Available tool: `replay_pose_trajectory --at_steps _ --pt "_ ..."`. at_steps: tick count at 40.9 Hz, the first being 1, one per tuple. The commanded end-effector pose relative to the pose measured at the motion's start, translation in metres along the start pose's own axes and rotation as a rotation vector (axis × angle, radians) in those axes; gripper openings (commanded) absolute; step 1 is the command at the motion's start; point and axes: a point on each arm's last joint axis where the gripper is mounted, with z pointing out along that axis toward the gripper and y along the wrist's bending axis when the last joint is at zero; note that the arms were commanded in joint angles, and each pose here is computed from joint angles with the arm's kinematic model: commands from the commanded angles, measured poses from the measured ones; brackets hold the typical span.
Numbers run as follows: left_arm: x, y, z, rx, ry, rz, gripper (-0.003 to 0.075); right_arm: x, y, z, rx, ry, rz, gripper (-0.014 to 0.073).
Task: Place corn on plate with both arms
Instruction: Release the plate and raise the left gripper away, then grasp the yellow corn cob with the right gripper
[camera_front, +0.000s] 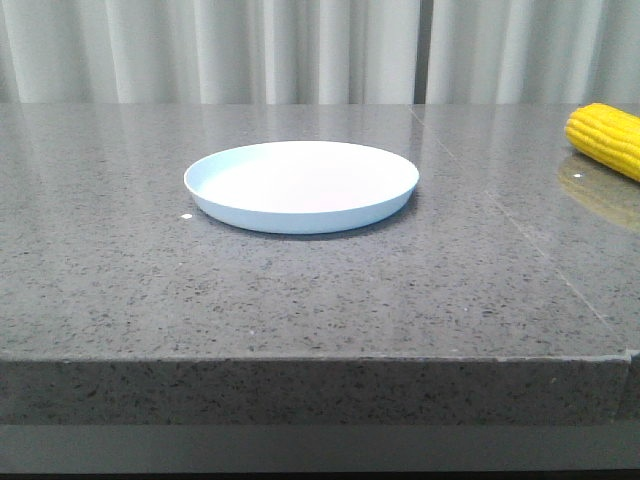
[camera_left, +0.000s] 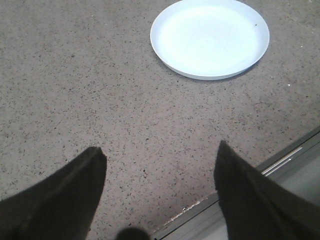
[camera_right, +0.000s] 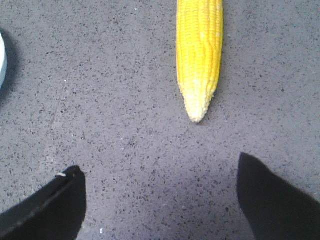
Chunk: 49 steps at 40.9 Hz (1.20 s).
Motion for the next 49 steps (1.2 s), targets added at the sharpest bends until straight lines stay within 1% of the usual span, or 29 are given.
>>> replay_pose_trajectory --at_steps 1,8,13,21,28,31,39,42,49 --pt "-0.012 0.0 -0.006 0.005 -0.103 -0.01 0.046 -0.023 0.0 -0.01 0.011 -0.081 -0.014 0.0634" --pt "-0.012 0.0 -0.006 0.005 -0.103 -0.01 0.046 -0.052 0.0 -0.003 0.017 -0.02 -0.03 0.0634" --pt "-0.012 0.0 -0.006 0.005 -0.103 -0.01 0.046 -0.076 0.0 0.011 0.023 0.026 -0.041 0.0634" --pt "-0.012 0.0 -0.006 0.005 -0.103 -0.01 0.046 -0.113 -0.003 0.043 0.043 0.099 -0.065 0.0634" --pt "-0.012 0.0 -0.006 0.005 -0.103 -0.01 0.046 -0.135 -0.005 0.082 0.045 0.165 -0.064 0.0634" --pt "-0.012 0.0 -0.006 0.005 -0.103 -0.01 0.0459 -0.143 -0.011 0.097 0.055 0.183 -0.052 0.0634" --pt "-0.012 0.0 -0.006 0.005 -0.103 -0.01 0.046 -0.146 -0.026 0.142 0.072 0.284 -0.022 0.0634" --pt "-0.012 0.0 -0.006 0.005 -0.103 -0.01 0.046 -0.145 -0.031 0.157 0.079 0.305 -0.013 0.0634" --pt "-0.012 0.0 -0.006 0.005 -0.103 -0.01 0.0459 -0.138 -0.035 0.187 0.076 0.336 -0.006 0.0634"
